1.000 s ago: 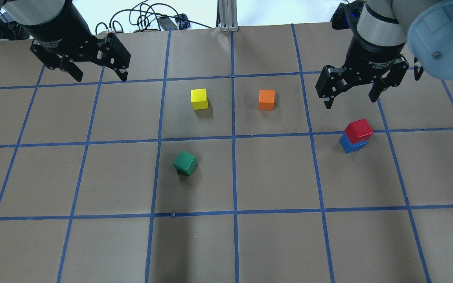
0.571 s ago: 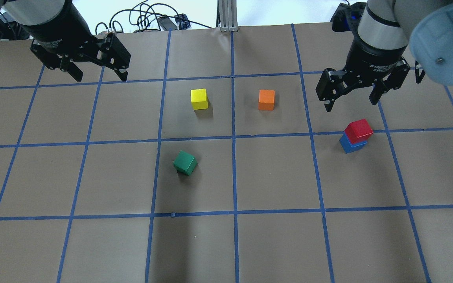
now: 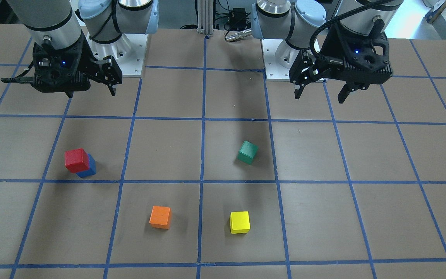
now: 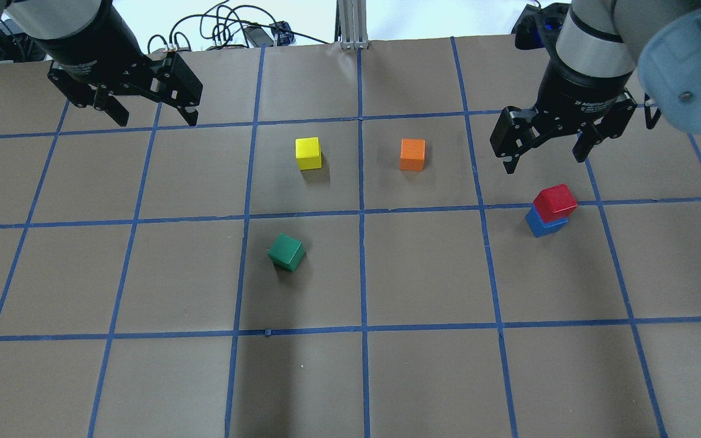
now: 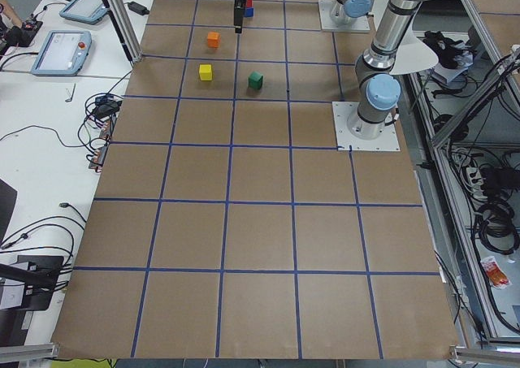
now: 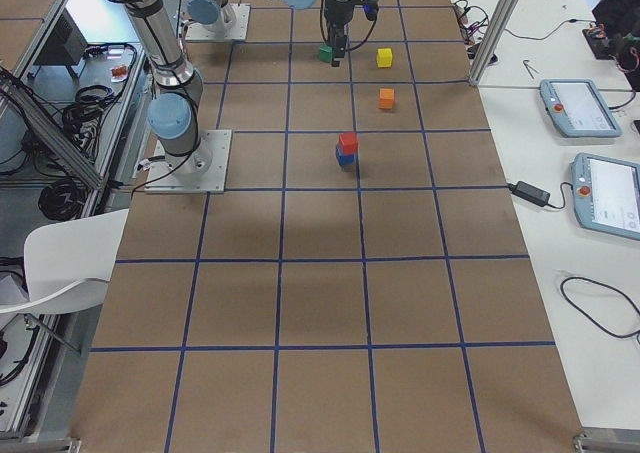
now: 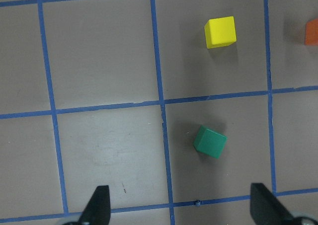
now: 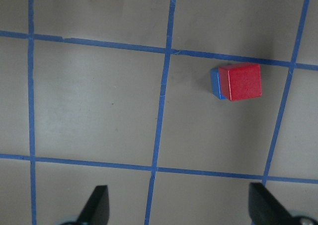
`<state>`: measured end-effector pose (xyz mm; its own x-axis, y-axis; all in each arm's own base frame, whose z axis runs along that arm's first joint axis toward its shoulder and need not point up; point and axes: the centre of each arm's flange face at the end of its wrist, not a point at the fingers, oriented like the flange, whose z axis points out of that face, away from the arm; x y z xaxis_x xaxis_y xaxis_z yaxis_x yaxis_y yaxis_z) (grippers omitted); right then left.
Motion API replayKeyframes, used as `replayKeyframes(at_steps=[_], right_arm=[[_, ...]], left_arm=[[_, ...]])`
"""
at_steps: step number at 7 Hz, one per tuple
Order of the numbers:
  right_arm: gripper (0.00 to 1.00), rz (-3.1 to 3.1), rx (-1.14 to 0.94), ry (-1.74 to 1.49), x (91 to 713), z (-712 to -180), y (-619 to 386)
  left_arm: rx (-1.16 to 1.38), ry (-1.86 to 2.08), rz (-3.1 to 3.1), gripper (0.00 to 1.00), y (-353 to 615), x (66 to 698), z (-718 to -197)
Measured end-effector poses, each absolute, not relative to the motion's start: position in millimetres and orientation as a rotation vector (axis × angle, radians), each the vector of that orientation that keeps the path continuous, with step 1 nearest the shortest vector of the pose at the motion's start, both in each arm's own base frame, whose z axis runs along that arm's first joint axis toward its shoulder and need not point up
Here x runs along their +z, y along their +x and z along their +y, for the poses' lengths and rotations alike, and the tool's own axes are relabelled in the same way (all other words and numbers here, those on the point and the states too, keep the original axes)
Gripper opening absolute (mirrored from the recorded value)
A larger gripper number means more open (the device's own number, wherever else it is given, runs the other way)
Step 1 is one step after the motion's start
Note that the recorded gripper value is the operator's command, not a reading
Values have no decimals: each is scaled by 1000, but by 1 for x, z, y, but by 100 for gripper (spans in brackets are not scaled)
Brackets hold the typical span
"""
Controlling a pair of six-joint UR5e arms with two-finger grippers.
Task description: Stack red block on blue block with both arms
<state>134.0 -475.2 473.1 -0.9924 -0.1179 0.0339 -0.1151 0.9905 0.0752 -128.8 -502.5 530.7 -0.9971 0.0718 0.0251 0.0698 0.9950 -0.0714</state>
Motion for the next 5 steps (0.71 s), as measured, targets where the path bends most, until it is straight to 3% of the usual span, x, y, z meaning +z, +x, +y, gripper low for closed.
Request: replayKeyframes(at_steps=[5], right_arm=[[100,-3120,-106,186,473,-469,136]], left_arm=[[108,-110,-3109,100,-129,530,-503]])
